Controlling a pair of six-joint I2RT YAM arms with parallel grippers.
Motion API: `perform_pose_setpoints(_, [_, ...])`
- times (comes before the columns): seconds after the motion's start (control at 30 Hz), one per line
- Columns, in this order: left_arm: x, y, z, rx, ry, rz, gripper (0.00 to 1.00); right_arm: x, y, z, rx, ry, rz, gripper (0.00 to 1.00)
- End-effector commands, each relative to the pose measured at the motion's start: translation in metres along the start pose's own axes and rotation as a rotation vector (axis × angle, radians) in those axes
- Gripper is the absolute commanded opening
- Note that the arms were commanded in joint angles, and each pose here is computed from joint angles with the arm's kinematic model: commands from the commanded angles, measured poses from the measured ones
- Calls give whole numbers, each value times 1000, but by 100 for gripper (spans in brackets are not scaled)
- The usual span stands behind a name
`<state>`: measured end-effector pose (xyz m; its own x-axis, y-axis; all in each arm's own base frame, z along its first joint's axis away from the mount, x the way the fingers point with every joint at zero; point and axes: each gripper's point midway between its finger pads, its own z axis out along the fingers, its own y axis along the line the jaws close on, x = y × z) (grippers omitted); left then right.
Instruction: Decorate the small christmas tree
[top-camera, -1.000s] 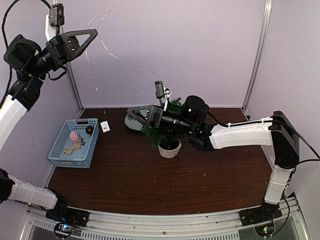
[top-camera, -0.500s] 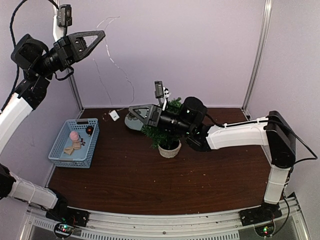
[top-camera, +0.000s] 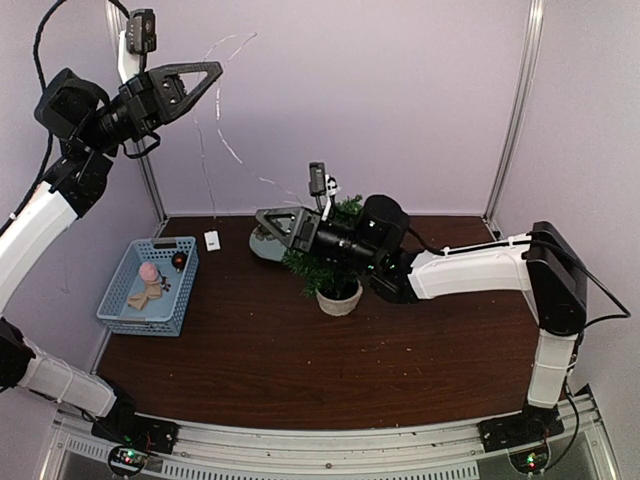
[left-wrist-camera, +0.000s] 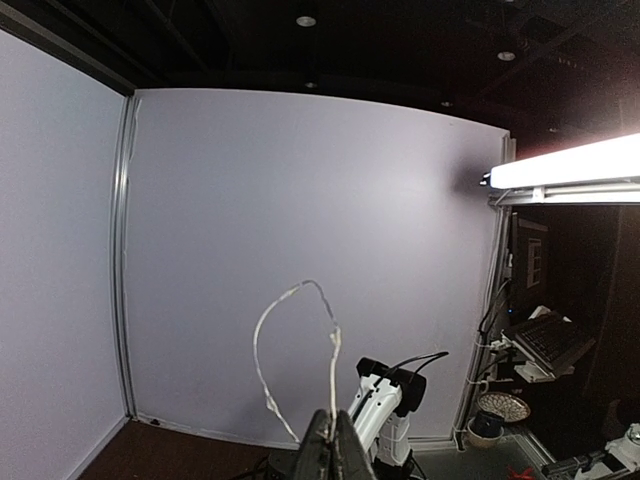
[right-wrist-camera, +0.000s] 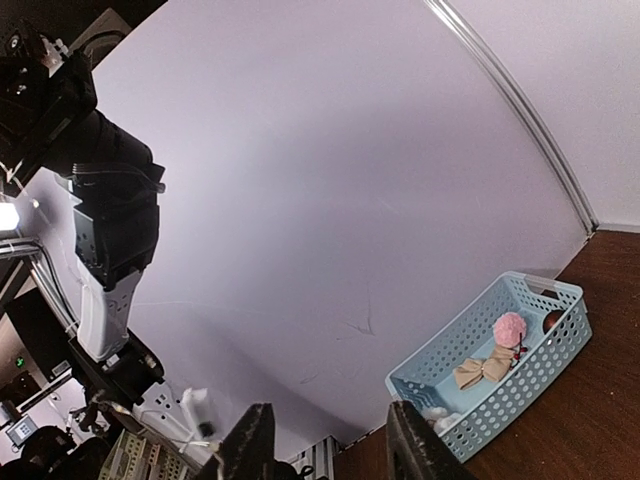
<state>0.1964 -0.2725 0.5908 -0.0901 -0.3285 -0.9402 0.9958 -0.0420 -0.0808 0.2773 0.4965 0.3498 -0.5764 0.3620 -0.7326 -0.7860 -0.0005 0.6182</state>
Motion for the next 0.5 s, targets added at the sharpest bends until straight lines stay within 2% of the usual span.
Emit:
perform_pose_setpoints(0.0, [-5,-13,3,56,-14,38,0,-17,4,8,-14,-68,-31,42])
perform_pose_setpoints(0.2, [-4,-13,3,58,-14,35,0,-26,5,13,-36,-114,-27,52])
perform_pose_setpoints(0.3, [-5,-14,3,57,-15,37,0,-29,8,14,-54,-127,-34,53])
perform_pose_setpoints(0.47, [-5,-10,1,21,-21,43,0,-31,13,12,-88,-129,-43,40])
